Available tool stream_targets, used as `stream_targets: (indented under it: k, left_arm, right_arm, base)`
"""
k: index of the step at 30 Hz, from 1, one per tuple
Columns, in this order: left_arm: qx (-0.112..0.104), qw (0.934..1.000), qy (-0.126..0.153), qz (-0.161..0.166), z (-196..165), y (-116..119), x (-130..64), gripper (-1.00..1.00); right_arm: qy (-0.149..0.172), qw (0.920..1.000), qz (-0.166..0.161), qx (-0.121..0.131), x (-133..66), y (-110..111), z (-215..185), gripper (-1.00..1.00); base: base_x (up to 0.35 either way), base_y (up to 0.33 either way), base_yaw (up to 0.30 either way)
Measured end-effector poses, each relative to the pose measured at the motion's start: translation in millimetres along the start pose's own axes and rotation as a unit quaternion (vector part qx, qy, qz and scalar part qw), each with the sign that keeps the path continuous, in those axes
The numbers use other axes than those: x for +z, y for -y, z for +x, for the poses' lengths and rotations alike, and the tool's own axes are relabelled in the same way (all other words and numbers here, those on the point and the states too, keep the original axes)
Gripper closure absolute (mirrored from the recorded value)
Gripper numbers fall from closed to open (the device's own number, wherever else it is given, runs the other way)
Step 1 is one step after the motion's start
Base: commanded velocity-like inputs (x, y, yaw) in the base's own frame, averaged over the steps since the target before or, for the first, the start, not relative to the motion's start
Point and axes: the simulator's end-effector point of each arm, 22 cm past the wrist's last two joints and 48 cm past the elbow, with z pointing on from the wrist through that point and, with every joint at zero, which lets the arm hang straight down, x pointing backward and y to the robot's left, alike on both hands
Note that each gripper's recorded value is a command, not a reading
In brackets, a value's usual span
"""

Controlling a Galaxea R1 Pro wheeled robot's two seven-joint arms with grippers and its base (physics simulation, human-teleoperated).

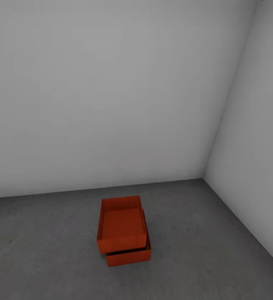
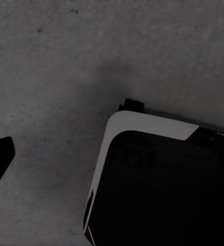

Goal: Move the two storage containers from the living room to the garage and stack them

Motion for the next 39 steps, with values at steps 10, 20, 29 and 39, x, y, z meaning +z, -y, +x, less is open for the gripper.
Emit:
stream_targets:
  k: [10,20,29,39]
  left_arm:
    - [-0.001,1.0,0.008,0.002,-6.5,1.5,-1.8,-1.0]
    - [-0.001,0.9999,0.016,0.004,-12.8,3.2,-3.7,-1.0]
    - [-0.003,0.9997,0.023,0.006,-18.5,3.7,-5.4,-1.0]
    - [-0.004,0.9995,0.031,0.007,-24.8,4.7,-7.4,-1.0]
  right_arm:
    - [0.008,1.0,0.001,0.0,-1.2,0.7,-6.4,-1.0]
    - [0.016,0.9999,0.002,0.0,-2.5,1.7,-12.8,-1.0]
    - [0.023,0.9997,0.003,0.0,-3.8,2.4,-18.6,-1.0]
    - [0.031,0.9995,0.004,0.0,-5.3,3.2,-25.0,-1.0]
  base:
    - [0.0,0.0,0.0]
    - [0.0,0.0,0.0]
    - [0.0,0.0,0.0]
    - [0.0,0.0,0.0]
